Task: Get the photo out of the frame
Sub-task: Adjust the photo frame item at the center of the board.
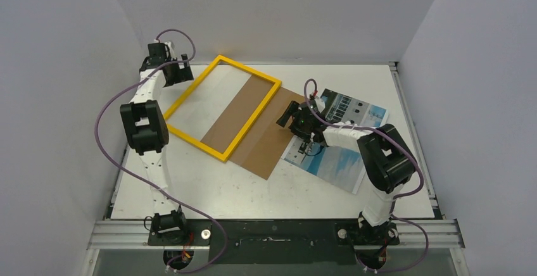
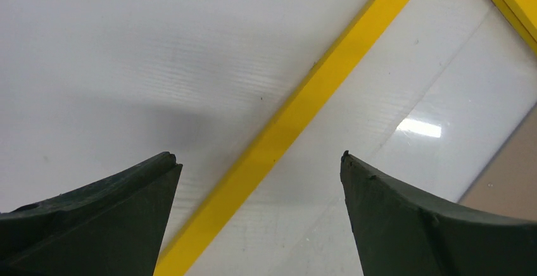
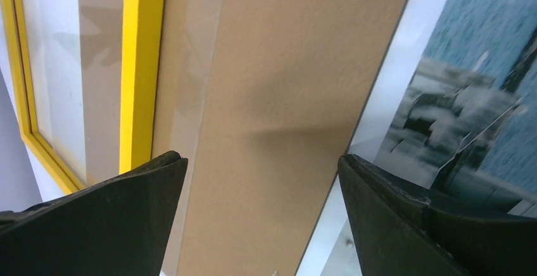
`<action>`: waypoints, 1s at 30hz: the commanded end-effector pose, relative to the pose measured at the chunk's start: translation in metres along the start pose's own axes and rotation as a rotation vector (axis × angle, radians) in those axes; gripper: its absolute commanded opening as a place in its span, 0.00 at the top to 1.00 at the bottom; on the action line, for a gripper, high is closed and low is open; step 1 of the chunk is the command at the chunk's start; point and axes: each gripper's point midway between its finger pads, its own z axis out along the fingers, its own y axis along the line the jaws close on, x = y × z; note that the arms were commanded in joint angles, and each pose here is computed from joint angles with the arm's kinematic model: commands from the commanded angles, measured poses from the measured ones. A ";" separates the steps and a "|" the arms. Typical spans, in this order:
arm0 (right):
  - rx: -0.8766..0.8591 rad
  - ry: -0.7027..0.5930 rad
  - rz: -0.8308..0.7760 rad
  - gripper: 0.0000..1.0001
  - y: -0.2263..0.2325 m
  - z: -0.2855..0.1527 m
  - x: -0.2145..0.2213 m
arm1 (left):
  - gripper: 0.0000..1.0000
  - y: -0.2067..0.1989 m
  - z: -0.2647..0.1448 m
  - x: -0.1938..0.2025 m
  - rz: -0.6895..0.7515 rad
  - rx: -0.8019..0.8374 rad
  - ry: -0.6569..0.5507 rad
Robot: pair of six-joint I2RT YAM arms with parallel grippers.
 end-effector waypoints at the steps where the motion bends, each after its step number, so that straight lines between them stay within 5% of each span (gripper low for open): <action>1: -0.053 -0.038 0.042 0.06 0.010 0.011 -0.030 | 0.00 -0.001 0.017 0.014 0.069 0.074 0.120; 11: -0.020 0.026 0.058 0.04 0.003 0.030 -0.027 | 0.08 -0.029 0.043 0.032 -0.038 0.323 0.191; 20: -0.172 0.128 -0.020 0.04 0.040 0.044 -0.019 | 0.14 -0.057 0.037 0.077 -0.047 0.331 0.294; 30: -0.308 0.177 -0.029 0.03 0.076 0.051 -0.010 | 0.14 -0.047 -0.013 0.103 -0.290 0.204 0.129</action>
